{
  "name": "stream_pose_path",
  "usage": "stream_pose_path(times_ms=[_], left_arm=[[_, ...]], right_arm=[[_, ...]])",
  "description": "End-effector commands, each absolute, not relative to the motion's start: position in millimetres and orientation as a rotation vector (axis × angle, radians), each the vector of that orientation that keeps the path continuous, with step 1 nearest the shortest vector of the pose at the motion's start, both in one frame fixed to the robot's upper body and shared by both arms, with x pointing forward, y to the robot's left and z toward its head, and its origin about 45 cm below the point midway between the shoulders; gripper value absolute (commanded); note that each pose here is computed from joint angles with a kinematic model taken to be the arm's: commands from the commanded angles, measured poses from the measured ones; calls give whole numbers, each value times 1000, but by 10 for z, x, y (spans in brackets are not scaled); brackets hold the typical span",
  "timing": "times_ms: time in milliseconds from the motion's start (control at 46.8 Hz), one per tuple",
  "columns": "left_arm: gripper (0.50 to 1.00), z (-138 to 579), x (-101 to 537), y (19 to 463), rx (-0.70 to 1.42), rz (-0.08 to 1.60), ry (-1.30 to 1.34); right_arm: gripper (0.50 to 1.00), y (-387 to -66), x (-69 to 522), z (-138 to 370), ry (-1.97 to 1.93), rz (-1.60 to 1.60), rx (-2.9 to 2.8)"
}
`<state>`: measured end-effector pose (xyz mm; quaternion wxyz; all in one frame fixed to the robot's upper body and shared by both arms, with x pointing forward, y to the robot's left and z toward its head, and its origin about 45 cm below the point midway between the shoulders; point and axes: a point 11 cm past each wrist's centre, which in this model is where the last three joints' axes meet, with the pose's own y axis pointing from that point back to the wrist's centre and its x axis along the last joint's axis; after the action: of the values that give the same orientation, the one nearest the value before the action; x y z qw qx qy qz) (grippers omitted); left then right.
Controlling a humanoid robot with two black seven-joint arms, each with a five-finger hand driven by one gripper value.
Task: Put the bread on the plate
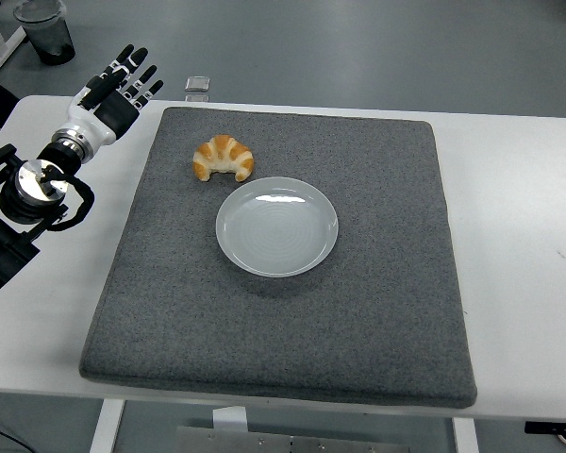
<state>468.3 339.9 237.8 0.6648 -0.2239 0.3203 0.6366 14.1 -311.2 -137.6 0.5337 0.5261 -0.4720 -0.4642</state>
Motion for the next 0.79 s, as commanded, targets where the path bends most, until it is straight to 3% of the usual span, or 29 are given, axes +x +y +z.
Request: stream_pose_path(times_ms=[0, 406, 769], left_arm=[[992, 2378, 4683, 3399, -506, 1438, 724], [992, 2497, 4712, 3333, -508, 1369, 676], [990, 2927, 4788, 3341, -291, 1281, 298]], right_arm=[[932, -3113, 141, -1376, -1125, -1105, 1253], [930, -3113, 141, -1376, -1126, -1106, 1253], [932, -3113, 177, -1374, -1130, -1102, 1258]])
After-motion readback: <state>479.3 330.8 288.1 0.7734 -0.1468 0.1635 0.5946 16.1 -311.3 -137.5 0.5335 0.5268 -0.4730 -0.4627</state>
